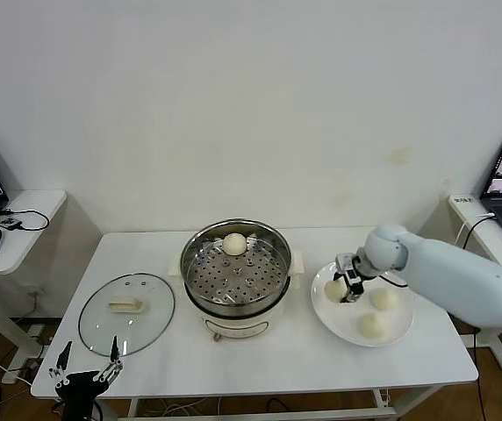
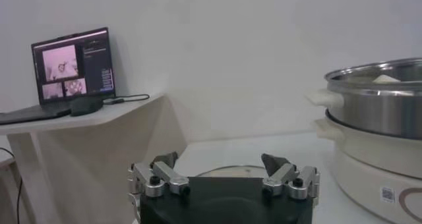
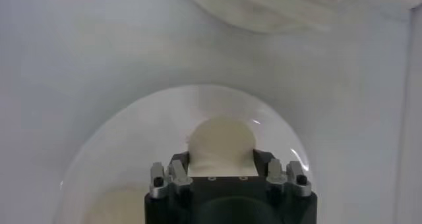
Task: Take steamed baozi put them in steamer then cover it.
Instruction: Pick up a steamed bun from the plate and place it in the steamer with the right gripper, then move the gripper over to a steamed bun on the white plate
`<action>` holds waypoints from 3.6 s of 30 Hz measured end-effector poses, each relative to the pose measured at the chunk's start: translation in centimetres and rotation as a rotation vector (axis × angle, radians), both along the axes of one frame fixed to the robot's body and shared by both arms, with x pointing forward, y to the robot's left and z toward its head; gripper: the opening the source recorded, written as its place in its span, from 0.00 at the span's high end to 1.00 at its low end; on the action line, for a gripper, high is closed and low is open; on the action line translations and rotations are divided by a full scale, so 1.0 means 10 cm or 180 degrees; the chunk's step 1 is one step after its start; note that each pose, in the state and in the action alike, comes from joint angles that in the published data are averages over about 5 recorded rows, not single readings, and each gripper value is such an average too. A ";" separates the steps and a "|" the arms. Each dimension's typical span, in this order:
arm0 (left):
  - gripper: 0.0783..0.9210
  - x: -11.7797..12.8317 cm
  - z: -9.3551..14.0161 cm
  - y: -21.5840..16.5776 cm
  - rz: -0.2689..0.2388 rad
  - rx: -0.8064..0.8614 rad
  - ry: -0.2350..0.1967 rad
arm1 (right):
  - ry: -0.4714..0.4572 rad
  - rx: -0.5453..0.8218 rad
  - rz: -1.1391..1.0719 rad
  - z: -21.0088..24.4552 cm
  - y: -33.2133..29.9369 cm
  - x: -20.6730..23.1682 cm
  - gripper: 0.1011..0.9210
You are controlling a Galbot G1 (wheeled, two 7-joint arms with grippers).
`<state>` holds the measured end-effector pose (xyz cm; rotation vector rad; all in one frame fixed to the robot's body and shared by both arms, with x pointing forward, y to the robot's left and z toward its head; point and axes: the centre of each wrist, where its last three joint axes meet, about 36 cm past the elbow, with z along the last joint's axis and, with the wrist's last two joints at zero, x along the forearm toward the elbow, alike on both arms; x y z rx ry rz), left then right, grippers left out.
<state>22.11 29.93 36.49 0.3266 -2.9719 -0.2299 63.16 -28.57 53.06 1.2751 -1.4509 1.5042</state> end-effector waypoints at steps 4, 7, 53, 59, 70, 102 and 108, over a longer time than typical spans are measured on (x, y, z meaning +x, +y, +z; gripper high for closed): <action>0.12 0.00 0.01 -0.02 -0.0021 -0.0006 -0.0006 | -0.0142 0.0062 0.0021 0.44 0.07 0.05 0.36; 0.12 0.00 0.03 -0.02 -0.0034 -0.0004 -0.0016 | -0.0261 0.0132 0.0047 0.79 0.18 0.07 0.36; 0.12 0.03 0.17 0.06 0.0059 -0.0006 -0.0164 | -0.0067 0.0596 0.0355 0.44 3.23 0.11 0.34; 0.12 0.02 0.17 0.06 0.0061 -0.0010 -0.0165 | -0.0077 0.0581 0.0366 0.38 3.30 0.12 0.33; 0.12 0.03 0.17 0.06 0.0069 -0.0011 -0.0179 | -0.0031 0.0501 0.0477 0.61 3.13 0.14 0.12; 0.12 -0.01 0.02 0.01 0.0009 0.0039 -0.0052 | 0.0148 -0.0111 0.0331 0.88 -0.18 -0.51 0.12; 0.12 -0.03 0.01 0.06 0.0035 0.0075 -0.0026 | 0.0208 -0.0227 0.0285 0.52 -0.43 -0.63 0.12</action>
